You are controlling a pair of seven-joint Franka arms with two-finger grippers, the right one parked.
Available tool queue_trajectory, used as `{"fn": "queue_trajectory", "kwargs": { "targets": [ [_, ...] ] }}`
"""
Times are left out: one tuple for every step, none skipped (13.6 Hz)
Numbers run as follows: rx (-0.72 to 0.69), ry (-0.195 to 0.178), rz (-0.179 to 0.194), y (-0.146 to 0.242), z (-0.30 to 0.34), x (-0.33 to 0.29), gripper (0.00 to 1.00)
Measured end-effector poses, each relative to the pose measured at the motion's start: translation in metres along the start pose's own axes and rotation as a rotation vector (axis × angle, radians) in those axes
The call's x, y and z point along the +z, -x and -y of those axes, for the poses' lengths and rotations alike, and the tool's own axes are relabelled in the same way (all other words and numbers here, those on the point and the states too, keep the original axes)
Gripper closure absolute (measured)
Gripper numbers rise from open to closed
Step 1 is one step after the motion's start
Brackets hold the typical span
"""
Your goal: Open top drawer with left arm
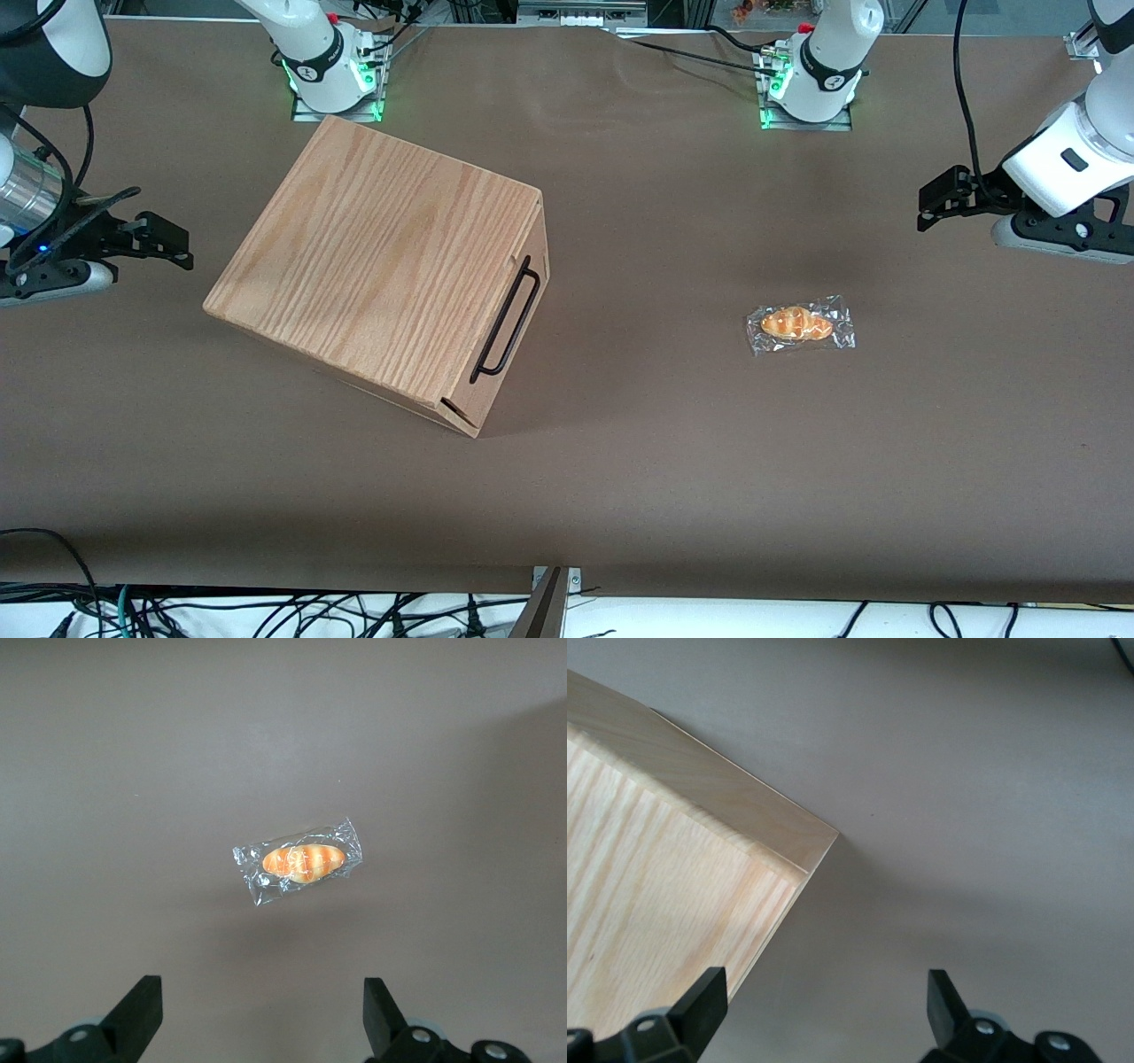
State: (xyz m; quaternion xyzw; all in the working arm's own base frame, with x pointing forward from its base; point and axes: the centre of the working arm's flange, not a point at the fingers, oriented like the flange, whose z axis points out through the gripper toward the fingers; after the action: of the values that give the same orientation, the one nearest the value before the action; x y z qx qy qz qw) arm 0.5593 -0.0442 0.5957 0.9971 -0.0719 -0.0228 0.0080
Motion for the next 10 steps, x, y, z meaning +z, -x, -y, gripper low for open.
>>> {"fn": "queue_trajectory", "kwargs": {
  "targets": [
    [0.000, 0.000, 0.000, 0.0000, 0.0003, 0.0000, 0.00],
    [-0.002, 0.000, 0.000, 0.0000, 0.0011, 0.0001, 0.00],
    [-0.004, 0.000, 0.000, 0.0000, 0.0021, 0.0002, 0.00],
    [-0.005, 0.000, 0.001, 0.0001, 0.0028, 0.0002, 0.00],
    [-0.005, 0.000, 0.002, 0.0001, 0.0030, 0.0004, 0.00],
    [-0.005, 0.000, 0.002, 0.0001, 0.0030, 0.0005, 0.00],
    [-0.005, 0.000, 0.002, 0.0000, 0.0030, 0.0006, 0.00],
    [-0.005, 0.000, 0.002, 0.0000, 0.0030, 0.0007, 0.00],
    [-0.005, 0.000, 0.002, 0.0000, 0.0030, 0.0007, 0.00],
    [-0.005, 0.000, 0.003, 0.0000, 0.0030, 0.0008, 0.00]
  ]
}}
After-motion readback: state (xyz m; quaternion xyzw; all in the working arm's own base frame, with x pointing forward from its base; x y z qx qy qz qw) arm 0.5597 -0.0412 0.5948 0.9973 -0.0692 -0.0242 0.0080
